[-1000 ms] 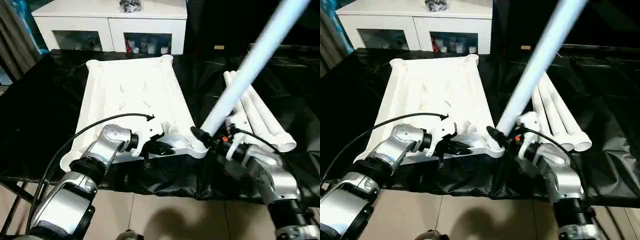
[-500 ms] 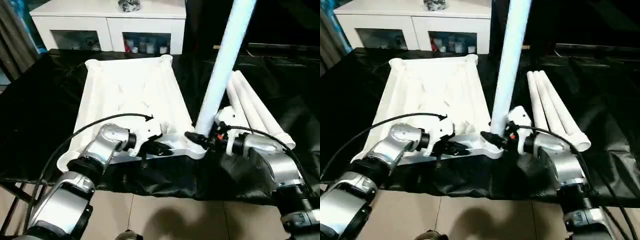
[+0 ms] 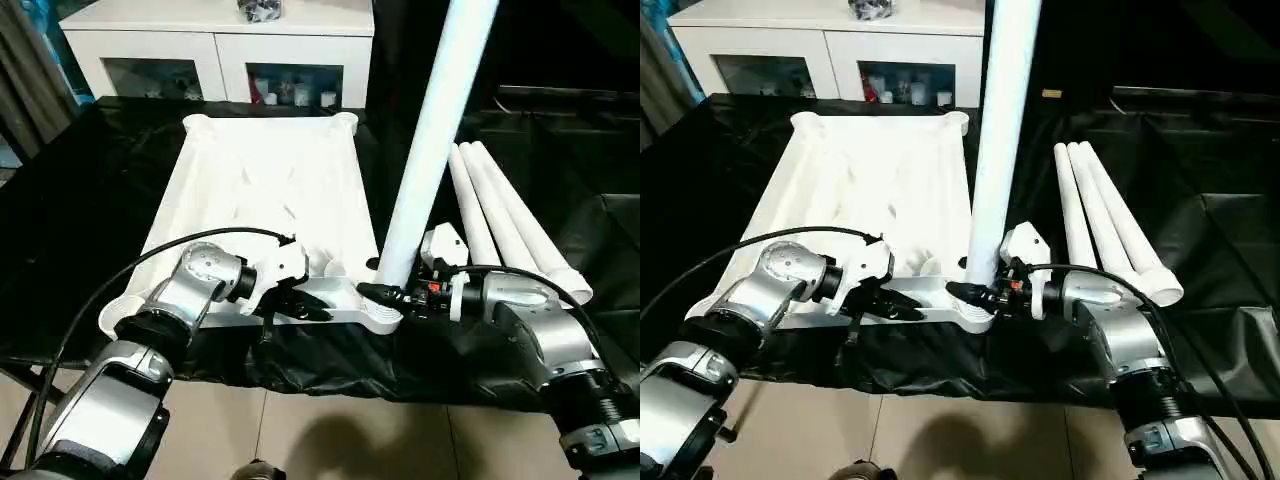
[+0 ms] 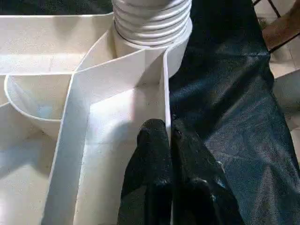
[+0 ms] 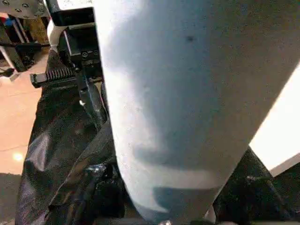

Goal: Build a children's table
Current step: Insert table leg to table base

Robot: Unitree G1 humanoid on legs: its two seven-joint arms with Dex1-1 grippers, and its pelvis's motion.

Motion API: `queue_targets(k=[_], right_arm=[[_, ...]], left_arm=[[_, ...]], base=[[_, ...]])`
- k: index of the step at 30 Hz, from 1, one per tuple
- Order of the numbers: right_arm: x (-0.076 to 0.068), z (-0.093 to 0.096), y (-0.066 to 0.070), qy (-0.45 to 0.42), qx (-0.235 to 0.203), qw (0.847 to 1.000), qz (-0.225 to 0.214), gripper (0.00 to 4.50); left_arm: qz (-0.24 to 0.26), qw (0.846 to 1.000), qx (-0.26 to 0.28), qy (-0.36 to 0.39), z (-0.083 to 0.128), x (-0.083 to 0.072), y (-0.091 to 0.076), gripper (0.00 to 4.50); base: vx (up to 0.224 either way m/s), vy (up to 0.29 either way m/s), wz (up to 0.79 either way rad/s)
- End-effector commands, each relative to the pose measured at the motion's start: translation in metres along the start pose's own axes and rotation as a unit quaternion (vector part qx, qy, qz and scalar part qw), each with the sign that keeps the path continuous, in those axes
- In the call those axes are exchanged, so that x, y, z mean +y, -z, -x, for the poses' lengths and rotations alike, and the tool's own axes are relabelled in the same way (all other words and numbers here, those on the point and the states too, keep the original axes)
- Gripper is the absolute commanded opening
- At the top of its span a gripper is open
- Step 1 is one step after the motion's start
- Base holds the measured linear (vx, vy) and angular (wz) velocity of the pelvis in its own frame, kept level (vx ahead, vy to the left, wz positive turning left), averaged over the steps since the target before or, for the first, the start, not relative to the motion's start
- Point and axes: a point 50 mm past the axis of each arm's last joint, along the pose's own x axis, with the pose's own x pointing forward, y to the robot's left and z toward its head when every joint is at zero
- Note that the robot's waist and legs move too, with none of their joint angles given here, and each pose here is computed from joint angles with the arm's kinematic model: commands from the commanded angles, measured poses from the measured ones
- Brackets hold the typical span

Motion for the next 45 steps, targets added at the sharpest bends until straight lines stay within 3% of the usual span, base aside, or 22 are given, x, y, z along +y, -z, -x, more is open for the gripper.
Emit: queue_targets(k=[1, 8, 14, 19, 23, 32, 34, 45], right_arm=[[0.017, -0.01, 0.042, -0.026, 0.067, 0.995, -0.07, 1.93], [-0.011, -0.019, 0.038, 0.139, 0.038, 0.986, -0.088, 1.93], [-0.028, -0.037, 0.038, 0.281, 0.039, 0.949, -0.139, 1.93], [-0.026, -0.051, 0.037, 0.292, 0.038, 0.944, -0.151, 1.93], [-0.021, -0.062, 0.034, 0.275, 0.04, 0.949, -0.149, 1.93], [-0.019, -0.068, 0.032, 0.265, 0.042, 0.954, -0.131, 1.93], [-0.021, -0.067, 0.03, 0.268, 0.036, 0.954, -0.134, 2.49], [-0.032, -0.054, 0.018, 0.266, 0.003, 0.958, -0.109, 3.4]], left_arm=[[-0.035, 0.999, -0.014, -0.011, -0.006, 0.008, -0.02, 0.0], [0.01, 0.994, -0.027, -0.106, -0.016, 0.022, -0.029, 0.0], [0.055, 0.973, -0.052, -0.217, -0.039, 0.032, -0.053, 0.0], [0.051, 0.97, -0.055, -0.23, -0.05, 0.029, -0.06, 0.0], [0.043, 0.973, -0.052, -0.221, -0.051, 0.027, -0.06, 0.0], [0.043, 0.975, -0.061, -0.209, -0.051, 0.022, -0.059, 0.0], [0.043, 0.976, -0.072, -0.202, -0.051, 0.021, -0.061, 0.0], [0.03, 0.983, -0.08, -0.164, -0.046, 0.014, -0.057, 0.0]], base=[[0.0, 0.0, 0.0], [0.0, 0.0, 0.0], [0.0, 0.0, 0.0], [0.0, 0.0, 0.0], [0.0, 0.0, 0.0], [0.0, 0.0, 0.0], [0.0, 0.0, 0.0], [0.0, 0.0, 0.0]])
